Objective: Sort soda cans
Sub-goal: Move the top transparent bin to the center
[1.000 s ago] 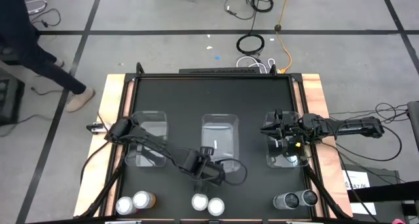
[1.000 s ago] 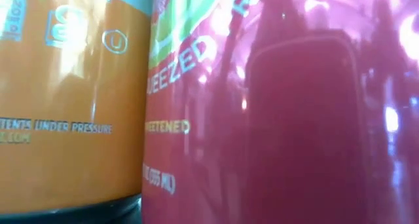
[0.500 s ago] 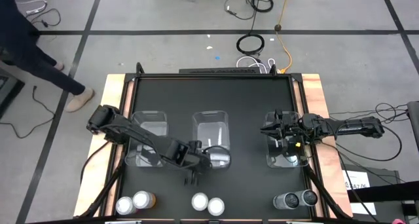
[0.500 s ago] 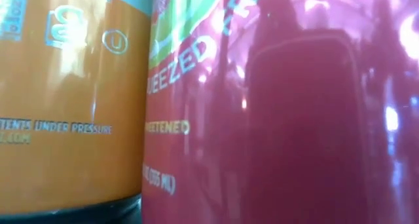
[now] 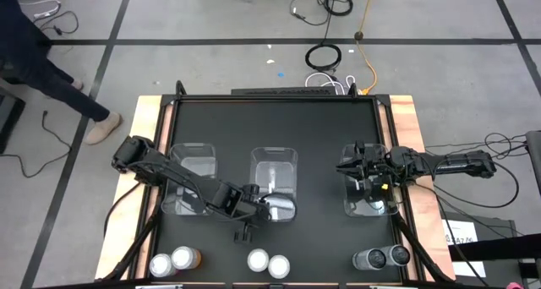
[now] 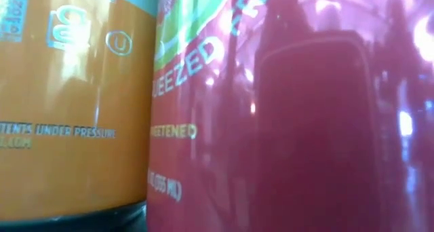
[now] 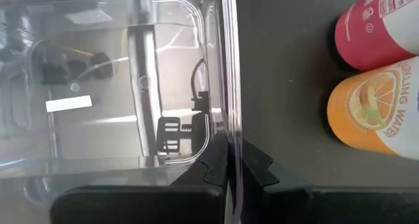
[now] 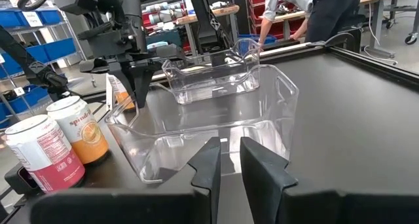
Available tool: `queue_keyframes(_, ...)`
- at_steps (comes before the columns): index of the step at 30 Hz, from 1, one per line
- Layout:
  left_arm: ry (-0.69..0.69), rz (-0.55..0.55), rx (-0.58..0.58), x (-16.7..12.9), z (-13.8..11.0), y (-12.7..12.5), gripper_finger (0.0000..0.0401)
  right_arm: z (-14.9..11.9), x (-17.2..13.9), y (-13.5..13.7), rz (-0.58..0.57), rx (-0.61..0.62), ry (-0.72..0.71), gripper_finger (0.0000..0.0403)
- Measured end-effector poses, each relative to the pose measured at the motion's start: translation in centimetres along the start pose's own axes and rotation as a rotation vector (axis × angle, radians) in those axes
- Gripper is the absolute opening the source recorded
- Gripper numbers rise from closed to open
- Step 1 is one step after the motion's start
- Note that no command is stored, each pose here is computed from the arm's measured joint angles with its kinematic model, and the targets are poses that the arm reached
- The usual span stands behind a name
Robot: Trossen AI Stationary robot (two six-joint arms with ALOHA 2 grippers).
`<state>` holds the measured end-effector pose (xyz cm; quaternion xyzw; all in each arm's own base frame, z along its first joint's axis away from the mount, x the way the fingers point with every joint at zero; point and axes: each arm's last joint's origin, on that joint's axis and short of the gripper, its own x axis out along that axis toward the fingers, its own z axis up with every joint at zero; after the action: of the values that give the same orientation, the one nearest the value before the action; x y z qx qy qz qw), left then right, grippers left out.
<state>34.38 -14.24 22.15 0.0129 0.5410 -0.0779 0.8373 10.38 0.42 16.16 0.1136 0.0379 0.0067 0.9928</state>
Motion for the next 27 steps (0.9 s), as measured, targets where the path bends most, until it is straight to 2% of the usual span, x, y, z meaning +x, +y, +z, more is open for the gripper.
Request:
queue_keyframes(20, -0.003, 0.000, -0.002, 0.01, 0.03, 0.00, 0.0016, 0.00, 0.00, 0.00, 0.000, 0.000, 0.000, 0.0050)
queue_keyframes(27, -0.007, -0.003, -0.022, 0.01, 0.08, -0.02, 0.0068, 0.01, 0.00, 0.01, 0.000, 0.000, 0.000, 0.0050)
